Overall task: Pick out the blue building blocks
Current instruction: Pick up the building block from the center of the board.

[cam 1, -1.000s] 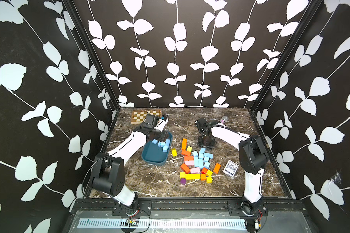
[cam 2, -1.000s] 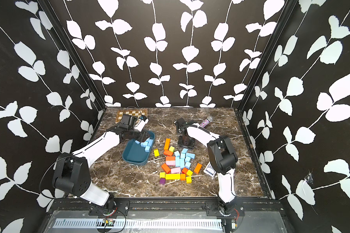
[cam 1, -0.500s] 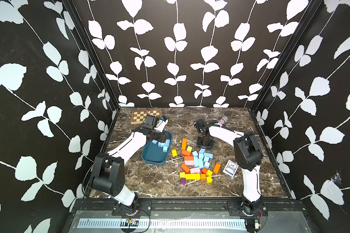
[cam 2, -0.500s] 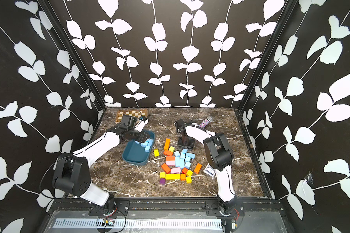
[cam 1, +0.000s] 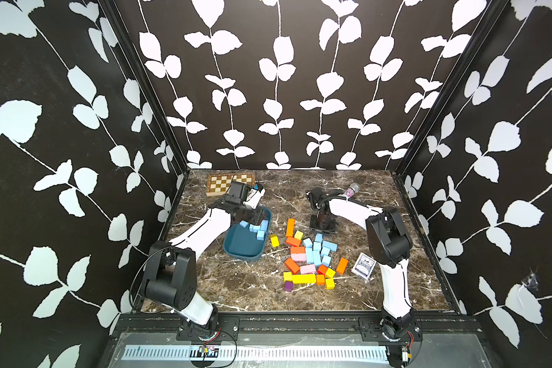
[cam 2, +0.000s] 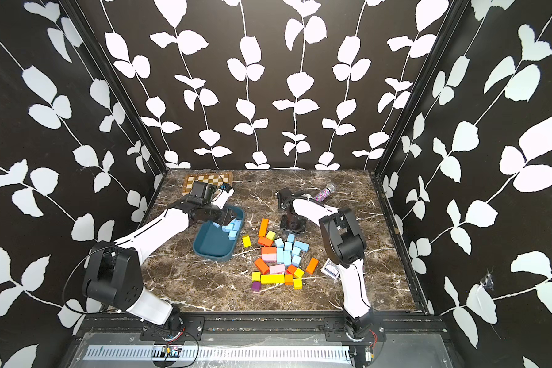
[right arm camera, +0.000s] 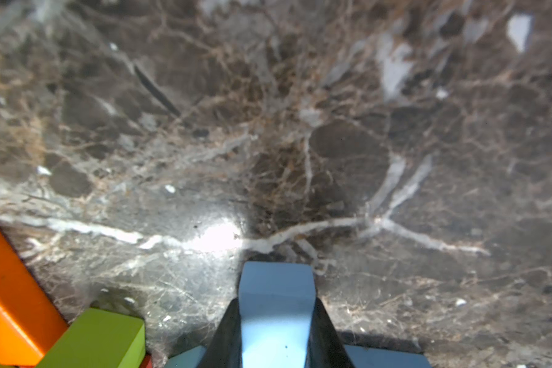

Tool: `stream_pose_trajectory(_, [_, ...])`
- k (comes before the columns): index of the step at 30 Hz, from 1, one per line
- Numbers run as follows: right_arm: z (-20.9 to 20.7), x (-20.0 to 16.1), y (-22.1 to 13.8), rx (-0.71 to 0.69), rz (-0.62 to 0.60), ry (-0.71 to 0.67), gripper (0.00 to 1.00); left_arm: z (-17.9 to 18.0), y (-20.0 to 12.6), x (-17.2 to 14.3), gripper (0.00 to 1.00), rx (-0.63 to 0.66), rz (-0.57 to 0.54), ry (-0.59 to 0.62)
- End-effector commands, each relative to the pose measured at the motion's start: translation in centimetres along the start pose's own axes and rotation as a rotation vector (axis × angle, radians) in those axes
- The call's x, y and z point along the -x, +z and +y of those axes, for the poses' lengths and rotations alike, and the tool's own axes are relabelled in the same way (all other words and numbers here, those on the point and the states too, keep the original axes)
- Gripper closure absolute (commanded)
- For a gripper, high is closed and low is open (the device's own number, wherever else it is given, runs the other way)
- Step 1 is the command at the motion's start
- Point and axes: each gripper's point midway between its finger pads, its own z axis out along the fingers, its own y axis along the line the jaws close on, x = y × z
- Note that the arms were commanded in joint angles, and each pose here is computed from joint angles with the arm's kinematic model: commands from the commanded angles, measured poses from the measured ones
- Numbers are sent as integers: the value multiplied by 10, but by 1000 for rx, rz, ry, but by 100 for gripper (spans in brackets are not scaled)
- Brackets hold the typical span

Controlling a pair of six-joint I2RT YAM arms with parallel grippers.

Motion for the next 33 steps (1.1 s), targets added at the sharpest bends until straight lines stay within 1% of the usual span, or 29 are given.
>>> stream_pose_trajectory(1, [4, 9, -17, 39, -65, -9, 81, -7, -11, 6, 44, -27, -36, 16])
stream_pose_trajectory(4, [18, 17, -44, 136, -150, -26, 83, -14, -17, 13, 44, -66, -60, 24])
stream_pose_trajectory(7, [42, 26, -83, 296, -270, -70, 84, -28, -28, 25, 44, -133, -111, 39])
stream_pose_trajectory(12, [74, 29, -156, 562, -475, -151, 85, -66, -58, 47, 43, -326, -270, 113])
stream_pose_trajectory(14, [88, 27, -189, 686, -552, -200, 85, -85, -74, 53, 42, -434, -339, 141])
stream_pose_trajectory(15, [88, 23, -185, 711, -552, -212, 86, -91, -80, 56, 42, -464, -368, 149])
stream_pose_trajectory(16, [91, 19, -205, 775, -597, -233, 86, -97, -86, 57, 41, -504, -396, 158])
stream_pose_trajectory(20, [100, 8, -246, 942, -704, -312, 85, -114, -105, 62, 39, -608, -487, 180])
stream_pose_trajectory(24, [107, -5, -270, 1037, -749, -416, 84, -123, -116, 62, 37, -668, -555, 207])
stream_pose_trajectory(26, [112, -12, -284, 1091, -777, -484, 84, -129, -123, 63, 36, -697, -600, 247])
stream_pose_trajectory(28, [114, -17, -293, 1114, -803, -537, 84, -133, -129, 63, 36, -724, -632, 279])
stream_pose_trajectory(33, [116, -29, -312, 1176, -860, -653, 84, -148, -144, 56, 35, -818, -672, 390])
